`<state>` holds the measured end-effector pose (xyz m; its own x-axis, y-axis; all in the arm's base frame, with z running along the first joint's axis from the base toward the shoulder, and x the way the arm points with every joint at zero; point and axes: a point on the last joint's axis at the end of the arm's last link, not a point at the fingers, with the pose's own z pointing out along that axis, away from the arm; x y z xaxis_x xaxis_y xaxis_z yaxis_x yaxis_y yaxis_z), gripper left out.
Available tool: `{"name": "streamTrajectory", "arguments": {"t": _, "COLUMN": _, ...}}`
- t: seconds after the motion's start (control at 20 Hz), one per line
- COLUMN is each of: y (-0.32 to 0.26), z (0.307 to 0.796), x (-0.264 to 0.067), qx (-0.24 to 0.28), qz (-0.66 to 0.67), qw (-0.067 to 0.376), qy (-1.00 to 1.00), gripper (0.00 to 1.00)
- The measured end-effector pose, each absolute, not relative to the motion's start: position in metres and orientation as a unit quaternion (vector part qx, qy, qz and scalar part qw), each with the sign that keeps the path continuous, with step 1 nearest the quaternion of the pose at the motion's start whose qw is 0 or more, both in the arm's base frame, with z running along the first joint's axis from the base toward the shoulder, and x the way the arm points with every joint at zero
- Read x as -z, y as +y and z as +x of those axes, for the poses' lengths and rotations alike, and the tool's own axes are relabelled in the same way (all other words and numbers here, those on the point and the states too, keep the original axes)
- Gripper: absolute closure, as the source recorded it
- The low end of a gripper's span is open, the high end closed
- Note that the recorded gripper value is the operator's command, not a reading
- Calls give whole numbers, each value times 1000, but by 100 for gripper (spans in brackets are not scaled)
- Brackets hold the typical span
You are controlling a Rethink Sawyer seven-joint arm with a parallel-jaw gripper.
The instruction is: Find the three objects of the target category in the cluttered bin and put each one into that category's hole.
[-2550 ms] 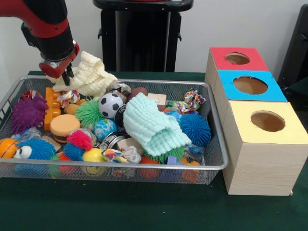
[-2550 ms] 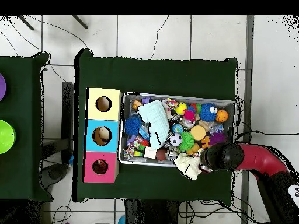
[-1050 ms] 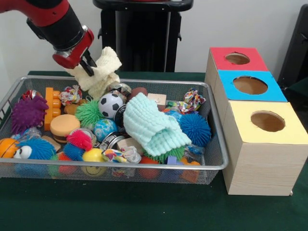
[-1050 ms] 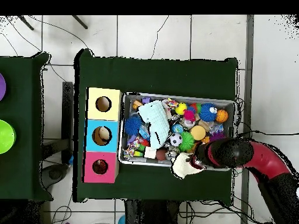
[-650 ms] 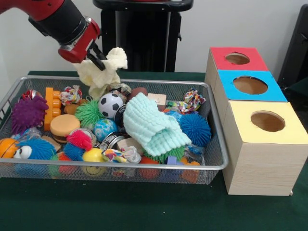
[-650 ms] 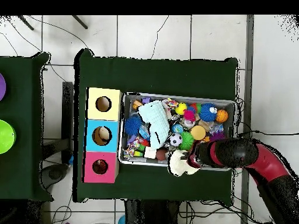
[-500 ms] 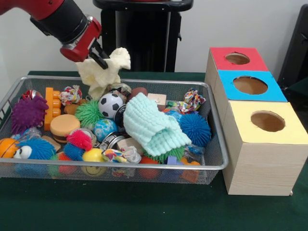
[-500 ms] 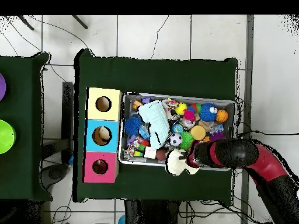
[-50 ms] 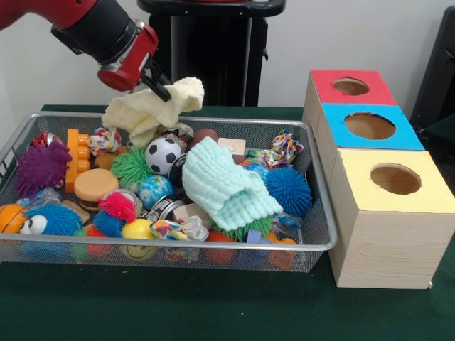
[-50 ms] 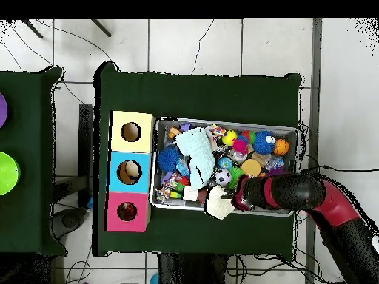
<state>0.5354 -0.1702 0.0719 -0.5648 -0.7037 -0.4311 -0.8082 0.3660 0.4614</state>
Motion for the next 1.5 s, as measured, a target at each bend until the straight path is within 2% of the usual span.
{"name": "streamTrajectory", "arguments": {"t": 0.85, "y": -169, "z": 521, "x": -69, "qx": -349, "qz": -459, "qw": 112, "qy": 809, "gripper": 100}}
{"name": "streamTrajectory", "arguments": {"t": 1.25, "y": -158, "z": 507, "x": -49, "qx": -304, "qz": -515, "qw": 85, "qy": 797, "gripper": 100}}
{"name": "streamTrajectory", "arguments": {"t": 1.5, "y": -153, "z": 503, "x": -41, "qx": -283, "qz": -534, "qw": 83, "qy": 793, "gripper": 100}}
